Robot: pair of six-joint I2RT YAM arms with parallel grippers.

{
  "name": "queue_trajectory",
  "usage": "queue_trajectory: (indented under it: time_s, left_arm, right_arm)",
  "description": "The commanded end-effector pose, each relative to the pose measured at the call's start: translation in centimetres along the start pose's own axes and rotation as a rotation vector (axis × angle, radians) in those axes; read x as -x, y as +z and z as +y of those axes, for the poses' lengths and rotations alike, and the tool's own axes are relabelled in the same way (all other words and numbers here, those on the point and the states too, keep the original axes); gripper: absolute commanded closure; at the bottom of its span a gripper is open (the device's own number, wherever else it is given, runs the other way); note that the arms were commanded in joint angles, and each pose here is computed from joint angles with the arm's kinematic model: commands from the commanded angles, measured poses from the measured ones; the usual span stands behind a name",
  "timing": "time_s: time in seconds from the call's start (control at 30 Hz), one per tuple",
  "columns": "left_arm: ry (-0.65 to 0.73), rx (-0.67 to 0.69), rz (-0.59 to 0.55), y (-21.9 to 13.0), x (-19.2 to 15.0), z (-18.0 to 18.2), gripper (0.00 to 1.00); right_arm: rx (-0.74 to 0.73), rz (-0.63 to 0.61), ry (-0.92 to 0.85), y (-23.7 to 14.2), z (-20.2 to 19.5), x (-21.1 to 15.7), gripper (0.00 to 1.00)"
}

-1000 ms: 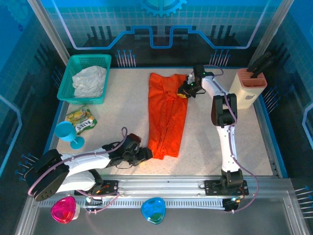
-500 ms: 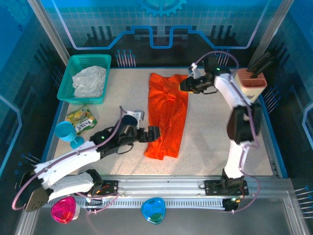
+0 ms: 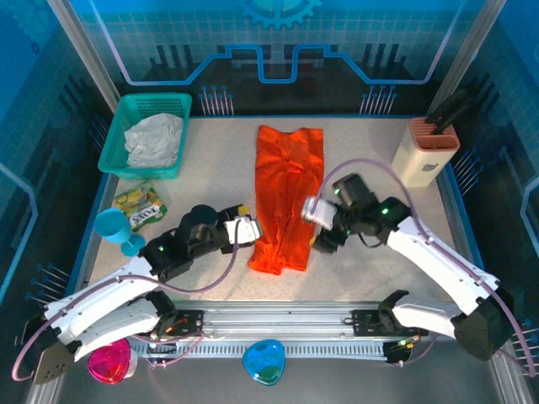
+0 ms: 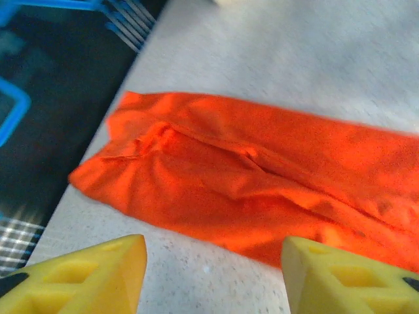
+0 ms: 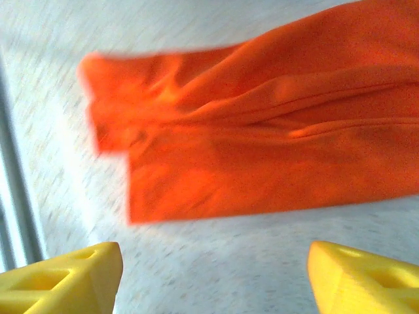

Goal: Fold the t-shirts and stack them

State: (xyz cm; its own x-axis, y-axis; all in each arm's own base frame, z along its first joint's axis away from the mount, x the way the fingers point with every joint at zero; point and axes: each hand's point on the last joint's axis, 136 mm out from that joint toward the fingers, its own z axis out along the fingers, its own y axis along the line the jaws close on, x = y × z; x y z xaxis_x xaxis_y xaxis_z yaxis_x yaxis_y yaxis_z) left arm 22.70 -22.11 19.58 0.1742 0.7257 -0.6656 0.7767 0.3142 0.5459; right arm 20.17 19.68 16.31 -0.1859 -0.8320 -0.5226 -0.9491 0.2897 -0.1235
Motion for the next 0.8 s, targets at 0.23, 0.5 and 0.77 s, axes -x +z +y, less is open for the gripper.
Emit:
queue_trajectory:
  time_s: [0.23, 0.5, 0.77]
  left_arm:
    - [0.492, -0.499, 0.202, -3.3, -5.5, -11.6, 0.36]
    - [0.703, -0.52, 0.205, -0.8, -7.4, -12.3, 0.36]
    - [0.723, -0.566, 0.149, 0.8, -7.3, -12.9, 0.36]
  right_arm:
    - [0.155, 0.337, -0.305, 7.1, 6.9, -6.1, 0.27]
    - [0.109, 0.258, -0.278, 10.5, 5.4, -3.7, 0.28]
    - [0.124, 0.271, -0.251, 11.1, 5.6, -4.0, 0.29]
